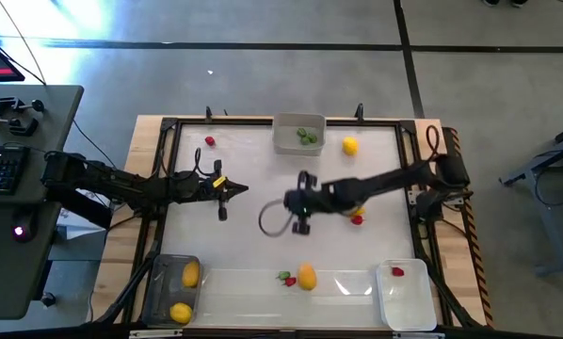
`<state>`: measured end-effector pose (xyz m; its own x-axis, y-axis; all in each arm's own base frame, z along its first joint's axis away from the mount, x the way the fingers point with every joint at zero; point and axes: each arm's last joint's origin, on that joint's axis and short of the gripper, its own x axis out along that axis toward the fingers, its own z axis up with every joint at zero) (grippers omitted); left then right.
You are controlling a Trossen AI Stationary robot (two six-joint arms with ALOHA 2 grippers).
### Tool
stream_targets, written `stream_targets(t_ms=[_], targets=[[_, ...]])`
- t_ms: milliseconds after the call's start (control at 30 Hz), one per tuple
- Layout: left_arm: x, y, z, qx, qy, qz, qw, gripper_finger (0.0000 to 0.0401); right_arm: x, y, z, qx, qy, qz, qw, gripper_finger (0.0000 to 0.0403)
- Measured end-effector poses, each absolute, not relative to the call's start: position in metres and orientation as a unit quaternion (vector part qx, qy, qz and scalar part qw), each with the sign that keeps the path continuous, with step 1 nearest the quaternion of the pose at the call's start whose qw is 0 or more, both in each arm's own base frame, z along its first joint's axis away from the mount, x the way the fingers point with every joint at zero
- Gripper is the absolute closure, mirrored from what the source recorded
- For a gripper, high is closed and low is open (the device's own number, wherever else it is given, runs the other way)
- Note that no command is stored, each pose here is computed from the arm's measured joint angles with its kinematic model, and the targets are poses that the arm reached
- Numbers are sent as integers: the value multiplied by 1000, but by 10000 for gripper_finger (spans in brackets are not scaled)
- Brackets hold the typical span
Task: Sort produce into baskets
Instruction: Put the red chili pepper into the white bin
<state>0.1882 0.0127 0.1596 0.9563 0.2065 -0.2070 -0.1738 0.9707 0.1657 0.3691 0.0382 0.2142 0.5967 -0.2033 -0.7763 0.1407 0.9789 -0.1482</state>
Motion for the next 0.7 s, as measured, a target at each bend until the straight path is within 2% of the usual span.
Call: stream_targets(t_ms=[200,533,700], targets=[[188,13,160,73,112,96,986,401,356,83,200,-40,452,-27,891,373],[188,13,160,81,112,96,986,401,350,125,195,19,450,88,889,267],[188,13,160,82,113,95,986,401,352,127,197,53,444,111,887,263]])
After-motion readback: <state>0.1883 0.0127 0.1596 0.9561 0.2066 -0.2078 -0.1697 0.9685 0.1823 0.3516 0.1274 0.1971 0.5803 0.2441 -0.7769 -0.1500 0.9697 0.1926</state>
